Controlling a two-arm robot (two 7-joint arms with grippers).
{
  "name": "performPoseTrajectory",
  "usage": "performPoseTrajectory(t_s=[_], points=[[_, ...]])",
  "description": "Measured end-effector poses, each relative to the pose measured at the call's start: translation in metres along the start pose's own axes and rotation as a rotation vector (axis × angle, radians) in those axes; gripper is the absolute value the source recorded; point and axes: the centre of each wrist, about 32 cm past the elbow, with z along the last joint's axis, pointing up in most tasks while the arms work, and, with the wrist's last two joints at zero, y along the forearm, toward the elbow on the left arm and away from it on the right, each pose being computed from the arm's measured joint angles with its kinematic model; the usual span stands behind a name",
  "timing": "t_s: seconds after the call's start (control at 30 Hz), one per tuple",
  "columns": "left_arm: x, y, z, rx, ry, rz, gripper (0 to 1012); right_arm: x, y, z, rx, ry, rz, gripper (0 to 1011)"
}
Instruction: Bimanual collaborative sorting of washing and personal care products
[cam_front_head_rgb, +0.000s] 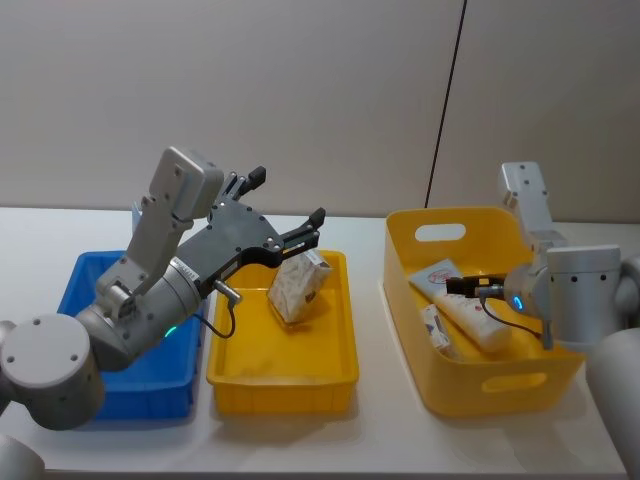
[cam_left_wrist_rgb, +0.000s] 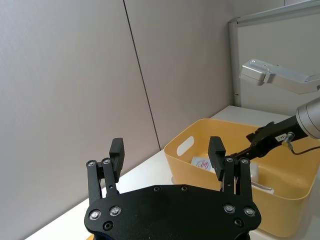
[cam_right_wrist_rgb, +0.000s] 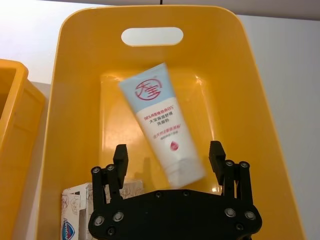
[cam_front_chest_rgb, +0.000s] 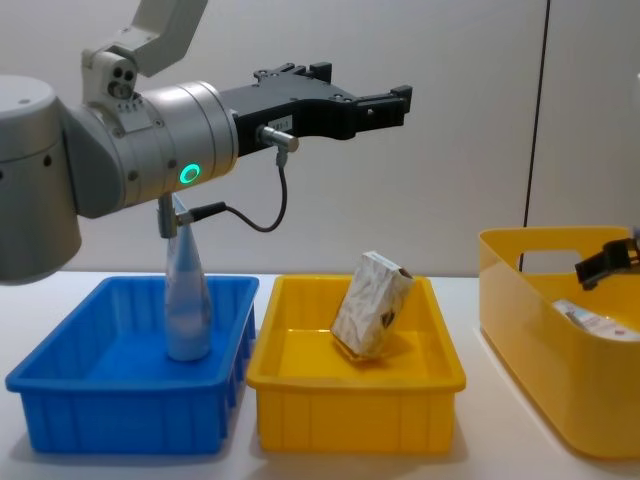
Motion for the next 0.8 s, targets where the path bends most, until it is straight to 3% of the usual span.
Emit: performPoseTrajectory(t_s=[0.1,0.8], points=[[0.0000,0.0000,0.0000,0.000,0.000,0.000,1001,0.000,0.000,0.000,-0.002,0.000,0.003,1004],[0.0000,0.0000,0.0000,0.000,0.000,0.000,1001,0.005,-0.011,-0.006,0.048,0.019,0.025,1004]])
